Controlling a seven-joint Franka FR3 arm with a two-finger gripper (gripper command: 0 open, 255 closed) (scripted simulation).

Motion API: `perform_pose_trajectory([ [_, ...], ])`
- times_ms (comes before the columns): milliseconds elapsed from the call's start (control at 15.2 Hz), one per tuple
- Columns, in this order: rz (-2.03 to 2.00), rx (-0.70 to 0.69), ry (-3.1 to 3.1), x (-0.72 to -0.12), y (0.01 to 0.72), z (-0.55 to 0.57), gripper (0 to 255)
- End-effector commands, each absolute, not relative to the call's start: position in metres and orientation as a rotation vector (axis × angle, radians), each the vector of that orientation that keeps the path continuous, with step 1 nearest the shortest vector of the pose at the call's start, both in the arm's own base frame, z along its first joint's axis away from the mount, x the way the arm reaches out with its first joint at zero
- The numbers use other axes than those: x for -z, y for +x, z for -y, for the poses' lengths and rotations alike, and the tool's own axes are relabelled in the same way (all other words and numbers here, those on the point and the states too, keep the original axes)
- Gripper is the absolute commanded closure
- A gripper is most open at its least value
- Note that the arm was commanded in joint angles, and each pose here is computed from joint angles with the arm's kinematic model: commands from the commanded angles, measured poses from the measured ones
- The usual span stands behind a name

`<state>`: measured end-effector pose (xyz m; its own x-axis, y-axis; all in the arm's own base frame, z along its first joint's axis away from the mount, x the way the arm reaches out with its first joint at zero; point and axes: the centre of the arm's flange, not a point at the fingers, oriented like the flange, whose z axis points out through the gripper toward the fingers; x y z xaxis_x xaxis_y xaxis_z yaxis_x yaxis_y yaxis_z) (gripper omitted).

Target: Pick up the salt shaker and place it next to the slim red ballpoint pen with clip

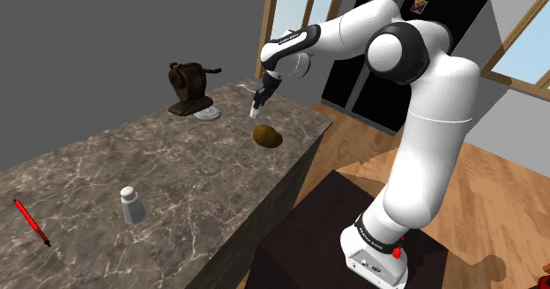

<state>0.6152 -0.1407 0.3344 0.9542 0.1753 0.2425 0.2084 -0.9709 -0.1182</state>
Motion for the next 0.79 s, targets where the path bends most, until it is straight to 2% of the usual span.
perform_pose_trajectory([
  [0, 0.293, 0.348, -2.964, -0.334, 0.615, 0.141, 255],
  [396, 0.292, 0.348, -2.964, -0.334, 0.615, 0.141, 255],
  [726, 0.292, 0.348, -2.964, -0.361, 0.615, 0.141, 255],
])
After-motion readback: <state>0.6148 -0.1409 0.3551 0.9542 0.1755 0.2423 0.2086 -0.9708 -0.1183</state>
